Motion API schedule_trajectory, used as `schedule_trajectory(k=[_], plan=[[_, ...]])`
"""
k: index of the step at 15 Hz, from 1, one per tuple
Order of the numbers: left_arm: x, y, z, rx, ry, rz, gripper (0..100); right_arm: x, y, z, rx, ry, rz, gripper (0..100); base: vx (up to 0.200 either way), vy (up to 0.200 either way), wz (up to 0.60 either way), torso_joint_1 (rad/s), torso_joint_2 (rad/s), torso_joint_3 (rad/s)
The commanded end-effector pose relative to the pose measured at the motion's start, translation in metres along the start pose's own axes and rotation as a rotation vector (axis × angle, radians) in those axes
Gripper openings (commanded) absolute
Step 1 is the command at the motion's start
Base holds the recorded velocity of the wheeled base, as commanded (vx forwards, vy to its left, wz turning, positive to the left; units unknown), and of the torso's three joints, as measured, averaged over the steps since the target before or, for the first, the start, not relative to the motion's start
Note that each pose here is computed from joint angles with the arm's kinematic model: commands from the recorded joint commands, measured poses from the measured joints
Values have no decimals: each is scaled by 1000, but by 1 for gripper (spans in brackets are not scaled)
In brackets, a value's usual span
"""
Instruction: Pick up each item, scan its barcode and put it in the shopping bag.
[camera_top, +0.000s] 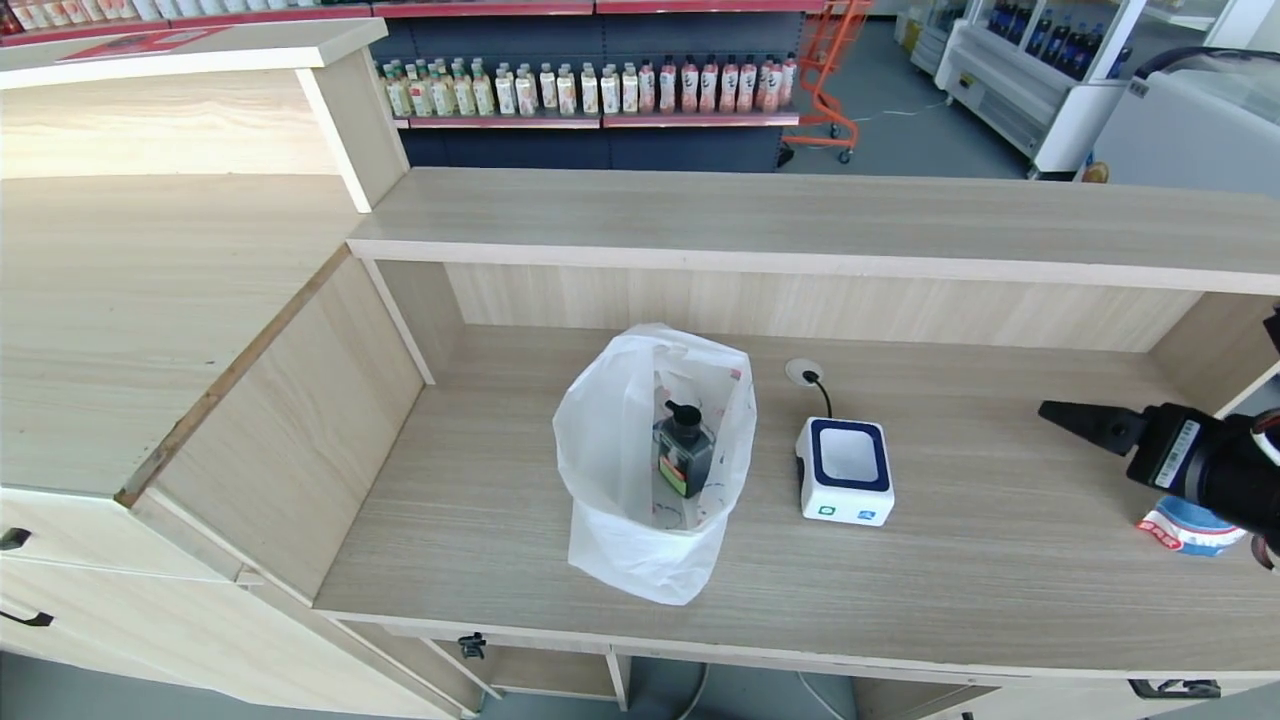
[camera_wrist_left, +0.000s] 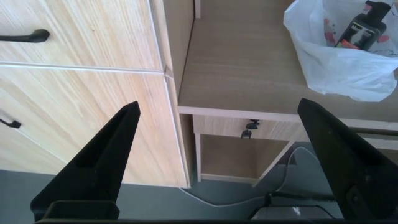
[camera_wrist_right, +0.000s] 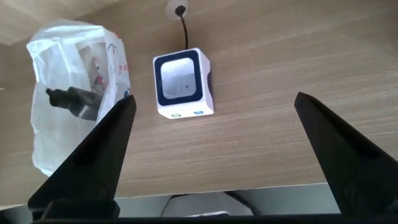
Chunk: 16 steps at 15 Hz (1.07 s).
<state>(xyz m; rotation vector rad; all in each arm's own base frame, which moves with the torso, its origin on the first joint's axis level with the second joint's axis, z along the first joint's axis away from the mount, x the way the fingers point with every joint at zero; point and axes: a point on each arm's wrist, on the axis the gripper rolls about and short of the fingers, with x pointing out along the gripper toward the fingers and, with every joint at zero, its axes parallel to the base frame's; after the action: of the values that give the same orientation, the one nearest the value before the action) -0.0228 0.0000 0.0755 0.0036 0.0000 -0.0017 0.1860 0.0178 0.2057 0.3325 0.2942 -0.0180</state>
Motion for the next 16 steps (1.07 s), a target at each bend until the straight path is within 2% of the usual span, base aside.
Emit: schedule_trajectory(k=[1,5,12,16], plan=[[0,0,0,-1,2,2,100,6,2,6,85,1,-15,100,0,-200,0,-2,-2,-2],[0,0,0,-1,2,2,100,5,4,11,182,57,-67,100,0,-200,0,7,4,1],[0,0,0,-4,0,3,100,5,5,14,260,48,-68,100,0,-200,0,2,4,2],[0,0,0,-2,2,2,100,5,1,9,327,83,-132,100,0,-200,0,2,4,6]])
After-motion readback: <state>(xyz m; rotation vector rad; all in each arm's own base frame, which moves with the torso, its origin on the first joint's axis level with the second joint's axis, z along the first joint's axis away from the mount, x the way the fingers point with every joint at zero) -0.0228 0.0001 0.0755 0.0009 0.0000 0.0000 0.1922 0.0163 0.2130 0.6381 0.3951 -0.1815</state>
